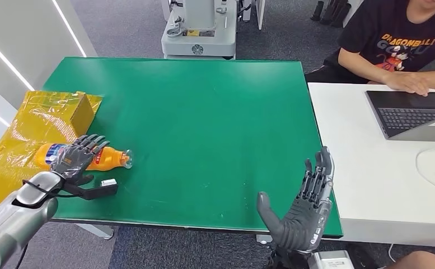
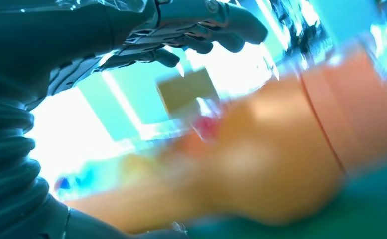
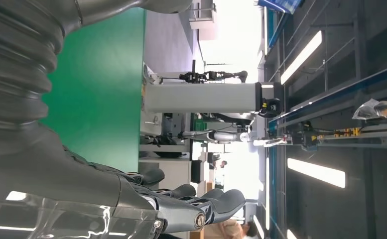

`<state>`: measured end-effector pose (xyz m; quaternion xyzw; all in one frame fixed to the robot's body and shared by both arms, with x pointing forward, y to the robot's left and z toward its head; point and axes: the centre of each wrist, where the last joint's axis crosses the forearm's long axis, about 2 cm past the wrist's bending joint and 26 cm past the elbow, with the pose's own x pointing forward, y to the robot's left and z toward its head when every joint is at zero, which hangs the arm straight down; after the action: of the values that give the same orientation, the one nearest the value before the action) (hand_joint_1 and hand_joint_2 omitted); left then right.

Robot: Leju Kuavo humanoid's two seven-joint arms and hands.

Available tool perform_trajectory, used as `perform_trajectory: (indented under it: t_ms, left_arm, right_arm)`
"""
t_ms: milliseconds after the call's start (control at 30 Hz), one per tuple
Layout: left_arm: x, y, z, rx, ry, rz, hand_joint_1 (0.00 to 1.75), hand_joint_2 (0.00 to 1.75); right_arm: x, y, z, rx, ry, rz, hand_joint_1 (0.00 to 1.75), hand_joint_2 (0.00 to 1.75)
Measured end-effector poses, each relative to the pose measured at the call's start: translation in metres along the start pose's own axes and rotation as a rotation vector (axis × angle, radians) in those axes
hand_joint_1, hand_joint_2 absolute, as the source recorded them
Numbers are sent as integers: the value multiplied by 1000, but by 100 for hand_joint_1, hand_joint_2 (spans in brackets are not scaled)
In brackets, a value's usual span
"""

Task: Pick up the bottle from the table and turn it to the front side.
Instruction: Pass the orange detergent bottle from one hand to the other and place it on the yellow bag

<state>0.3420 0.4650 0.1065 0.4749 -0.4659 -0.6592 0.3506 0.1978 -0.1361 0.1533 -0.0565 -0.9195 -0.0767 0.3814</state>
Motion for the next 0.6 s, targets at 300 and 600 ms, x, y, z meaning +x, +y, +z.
perform_trajectory:
  t_ms: [300, 600]
  left_arm:
    - [14, 61, 46, 638, -64, 68, 0, 175]
    - [111, 74, 49, 1012, -98, 1110, 0, 175]
  right_arm:
    - [1, -4, 2, -14, 14, 8, 0, 175]
    - [-4, 4, -2, 55, 21, -64, 0, 175]
